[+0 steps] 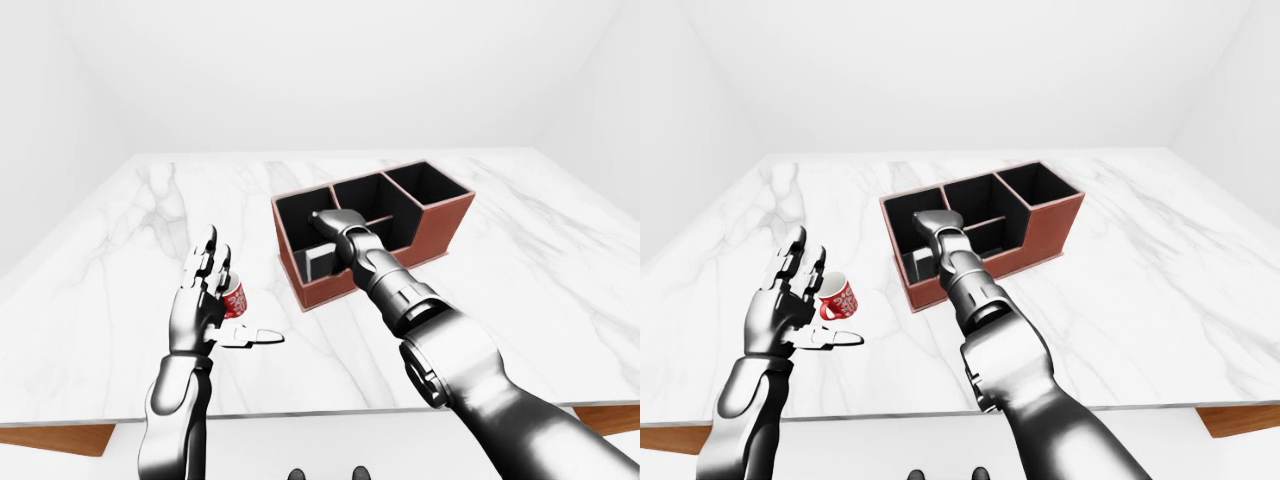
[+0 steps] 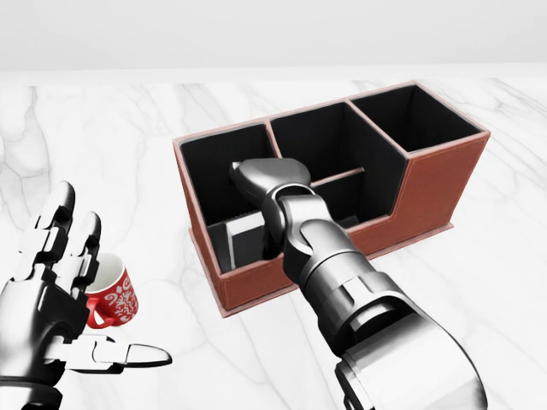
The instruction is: Pick up the book and place it in the left compartment of the caddy.
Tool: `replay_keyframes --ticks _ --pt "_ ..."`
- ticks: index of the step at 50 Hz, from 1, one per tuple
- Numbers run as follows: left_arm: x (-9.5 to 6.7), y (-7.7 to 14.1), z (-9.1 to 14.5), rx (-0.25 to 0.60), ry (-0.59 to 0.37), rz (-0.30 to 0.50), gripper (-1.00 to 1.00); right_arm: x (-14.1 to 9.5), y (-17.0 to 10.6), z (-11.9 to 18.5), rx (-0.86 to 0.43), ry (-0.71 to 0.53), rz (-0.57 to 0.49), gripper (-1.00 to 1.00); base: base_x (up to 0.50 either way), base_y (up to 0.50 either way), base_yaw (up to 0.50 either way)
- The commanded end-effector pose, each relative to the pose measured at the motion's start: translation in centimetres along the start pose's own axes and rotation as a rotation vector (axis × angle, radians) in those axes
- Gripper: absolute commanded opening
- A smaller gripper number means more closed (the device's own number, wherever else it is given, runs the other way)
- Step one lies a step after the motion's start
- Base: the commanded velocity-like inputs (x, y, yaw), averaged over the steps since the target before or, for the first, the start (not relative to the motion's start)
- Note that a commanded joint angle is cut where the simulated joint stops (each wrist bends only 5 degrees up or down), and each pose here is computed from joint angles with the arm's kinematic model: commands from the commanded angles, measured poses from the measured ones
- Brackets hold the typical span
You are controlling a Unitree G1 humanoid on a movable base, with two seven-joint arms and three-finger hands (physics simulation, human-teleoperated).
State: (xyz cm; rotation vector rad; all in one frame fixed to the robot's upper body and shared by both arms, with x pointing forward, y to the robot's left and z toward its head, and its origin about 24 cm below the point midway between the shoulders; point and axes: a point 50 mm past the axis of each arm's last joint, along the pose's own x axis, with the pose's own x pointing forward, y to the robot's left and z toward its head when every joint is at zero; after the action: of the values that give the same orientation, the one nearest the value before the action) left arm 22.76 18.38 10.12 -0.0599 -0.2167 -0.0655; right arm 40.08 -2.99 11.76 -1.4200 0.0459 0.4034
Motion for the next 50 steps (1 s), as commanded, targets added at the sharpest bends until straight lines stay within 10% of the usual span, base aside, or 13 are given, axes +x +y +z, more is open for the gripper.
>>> replay_keyframes --ticks 1,23,50 --pt "0.1 0.0 -0.1 0.000 0.002 0.000 1.00 0.0 -0.2 0.0 -0.011 -0.001 -0.010 0.71 0.00 0.00 0.00" --pt "0.3 0.1 -0.3 -0.001 0.010 0.003 1.00 0.0 -0.2 -0.3 -0.011 0.005 -0.008 1.00 0.00 0.00 0.00" --pt "1.1 1.2 0.1 0.000 -0.011 0.039 1.00 -2.7 -8.2 -2.0 0.217 -0.126 -0.235 1.00 0.00 0.00 0.00"
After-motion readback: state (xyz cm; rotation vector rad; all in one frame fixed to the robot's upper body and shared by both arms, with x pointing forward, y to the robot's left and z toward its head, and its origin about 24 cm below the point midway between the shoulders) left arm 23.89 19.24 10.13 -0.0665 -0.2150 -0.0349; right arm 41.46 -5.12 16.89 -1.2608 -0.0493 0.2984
